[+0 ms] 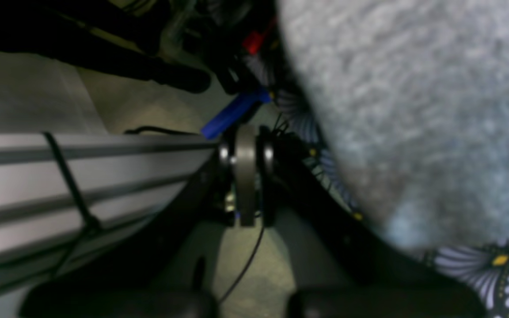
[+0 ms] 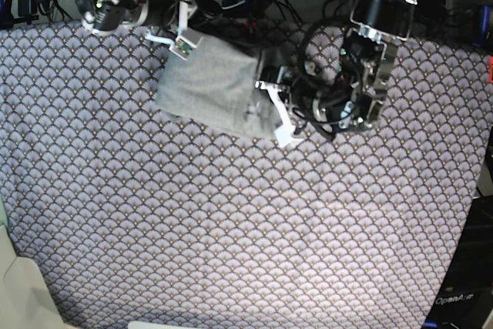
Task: Fold the T-shirt properly
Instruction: 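Grasp the bundle's edge with the left gripper and pull it toward itself, then rotate the folded bundle with the left gripper to square it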
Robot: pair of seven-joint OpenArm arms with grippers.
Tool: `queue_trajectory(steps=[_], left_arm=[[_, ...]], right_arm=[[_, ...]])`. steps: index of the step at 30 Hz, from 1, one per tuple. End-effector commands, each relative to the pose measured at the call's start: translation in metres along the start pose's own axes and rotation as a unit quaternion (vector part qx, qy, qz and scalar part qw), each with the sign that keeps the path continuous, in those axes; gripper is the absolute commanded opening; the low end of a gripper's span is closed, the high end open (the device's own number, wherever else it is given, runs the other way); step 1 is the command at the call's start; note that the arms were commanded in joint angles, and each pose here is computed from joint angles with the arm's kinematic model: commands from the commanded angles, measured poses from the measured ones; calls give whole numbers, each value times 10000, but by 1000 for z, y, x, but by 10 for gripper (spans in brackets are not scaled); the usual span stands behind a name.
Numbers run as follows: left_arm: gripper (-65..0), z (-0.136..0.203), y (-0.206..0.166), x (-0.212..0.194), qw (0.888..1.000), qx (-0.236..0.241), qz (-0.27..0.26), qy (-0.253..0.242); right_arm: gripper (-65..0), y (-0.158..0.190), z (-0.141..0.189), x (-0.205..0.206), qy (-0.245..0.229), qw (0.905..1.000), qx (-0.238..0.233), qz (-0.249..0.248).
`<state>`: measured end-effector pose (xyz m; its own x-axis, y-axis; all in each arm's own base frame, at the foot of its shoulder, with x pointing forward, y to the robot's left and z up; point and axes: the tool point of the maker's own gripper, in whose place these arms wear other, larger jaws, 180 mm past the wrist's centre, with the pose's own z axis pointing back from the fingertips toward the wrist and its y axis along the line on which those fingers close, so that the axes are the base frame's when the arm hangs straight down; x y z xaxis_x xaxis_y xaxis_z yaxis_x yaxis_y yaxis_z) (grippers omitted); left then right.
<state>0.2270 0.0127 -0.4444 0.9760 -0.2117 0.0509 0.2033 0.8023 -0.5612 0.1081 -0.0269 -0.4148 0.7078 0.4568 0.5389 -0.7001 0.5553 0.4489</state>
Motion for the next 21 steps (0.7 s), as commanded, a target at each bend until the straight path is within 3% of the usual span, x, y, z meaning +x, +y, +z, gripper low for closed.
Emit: queue_trajectory(steps=[1,5,16,21], left_arm=[[-650,1,29,15,9962,797,-97,-349],[-650,10,37,34,9924,1062,-188,-588],[-650,50,26,97,9840,1200,-493,-1224],[-650,59,21,120,9752,1144,-579,-1804]], right_arm=[[-650,1,4,7,-142,9999,23,67],[-650,-3,9,0,-31,9999,-32,111],[-650,-9,14,-5,79,9998,-94,164],[-650,-12,17,-8,142,9996,-127,198]])
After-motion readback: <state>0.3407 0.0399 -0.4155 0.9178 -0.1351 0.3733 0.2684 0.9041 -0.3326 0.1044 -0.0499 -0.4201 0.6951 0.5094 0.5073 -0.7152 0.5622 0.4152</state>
